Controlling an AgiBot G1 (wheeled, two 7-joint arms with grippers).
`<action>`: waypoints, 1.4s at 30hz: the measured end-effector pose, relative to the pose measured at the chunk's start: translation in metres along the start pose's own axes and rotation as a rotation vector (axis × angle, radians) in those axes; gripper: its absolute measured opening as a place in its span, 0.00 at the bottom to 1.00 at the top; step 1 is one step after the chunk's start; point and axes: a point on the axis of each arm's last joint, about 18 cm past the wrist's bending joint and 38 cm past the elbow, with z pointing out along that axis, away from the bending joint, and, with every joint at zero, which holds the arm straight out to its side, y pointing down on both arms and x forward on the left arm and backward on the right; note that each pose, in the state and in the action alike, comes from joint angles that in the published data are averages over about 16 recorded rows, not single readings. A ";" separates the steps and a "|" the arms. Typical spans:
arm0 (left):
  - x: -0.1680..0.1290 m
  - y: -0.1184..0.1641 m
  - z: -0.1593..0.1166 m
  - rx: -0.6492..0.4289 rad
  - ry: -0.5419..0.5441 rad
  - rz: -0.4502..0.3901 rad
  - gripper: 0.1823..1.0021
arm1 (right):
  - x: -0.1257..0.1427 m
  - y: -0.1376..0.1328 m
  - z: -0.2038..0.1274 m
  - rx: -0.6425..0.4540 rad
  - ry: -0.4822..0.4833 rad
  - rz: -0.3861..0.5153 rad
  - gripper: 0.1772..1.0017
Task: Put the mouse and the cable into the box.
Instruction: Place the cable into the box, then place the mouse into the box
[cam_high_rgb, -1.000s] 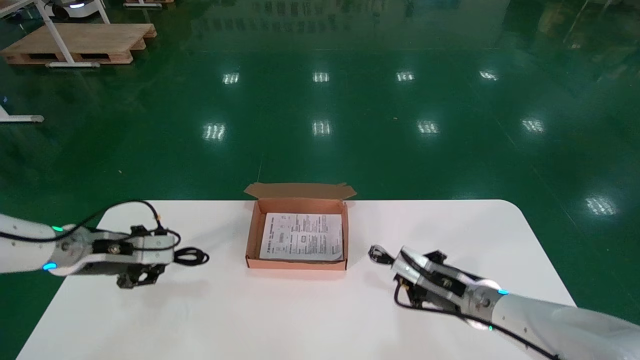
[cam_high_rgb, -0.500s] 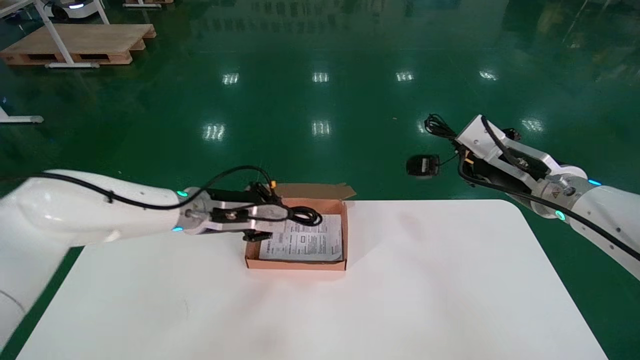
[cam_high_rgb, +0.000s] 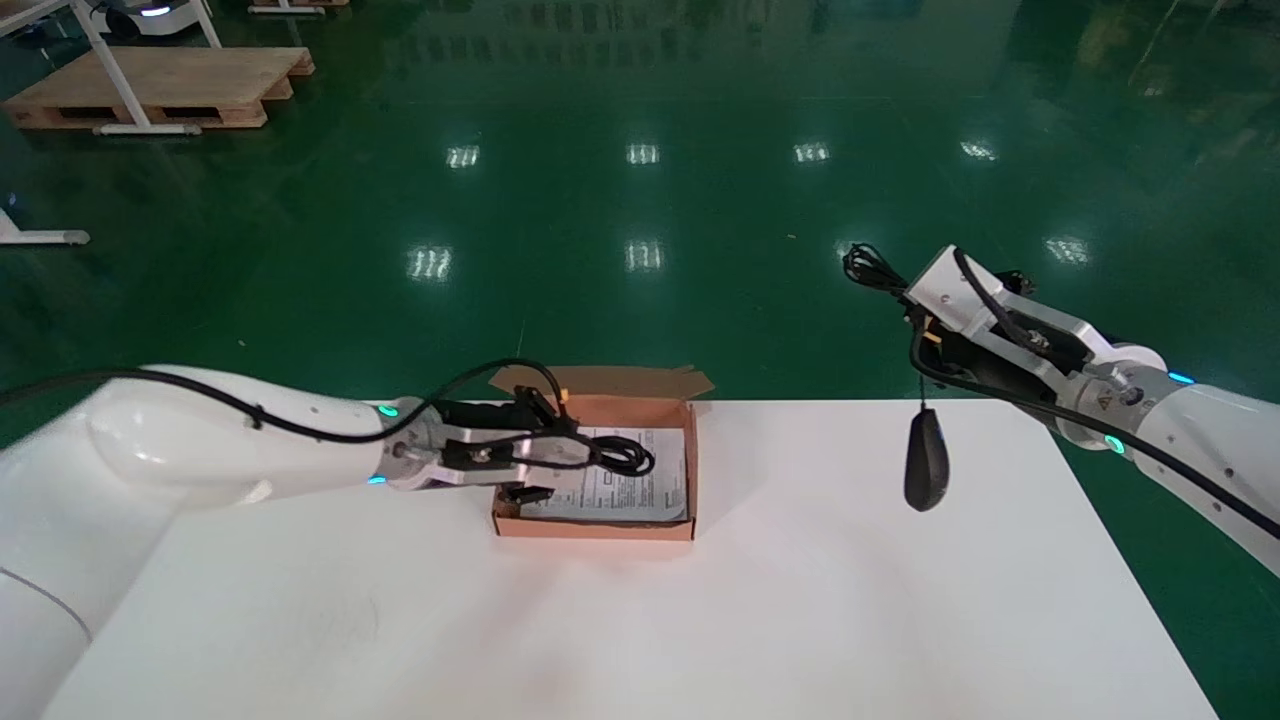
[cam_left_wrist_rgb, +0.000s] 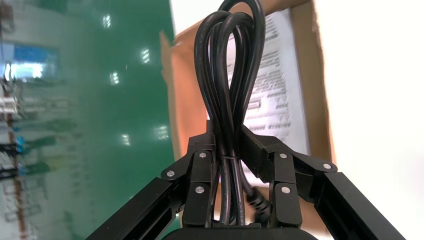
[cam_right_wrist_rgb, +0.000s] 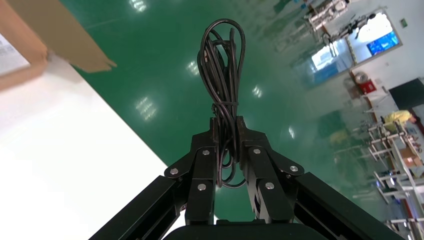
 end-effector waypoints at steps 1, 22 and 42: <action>0.001 -0.002 0.003 -0.007 -0.006 0.024 0.09 | 0.000 0.000 0.000 0.000 0.000 0.000 0.07; 0.048 -0.038 0.052 -0.124 -0.057 0.409 0.09 | 0.000 0.000 0.000 0.000 0.000 0.000 0.07; 0.047 -0.039 0.051 -0.123 -0.057 0.409 0.23 | 0.000 0.000 0.000 -0.001 -0.001 0.000 0.07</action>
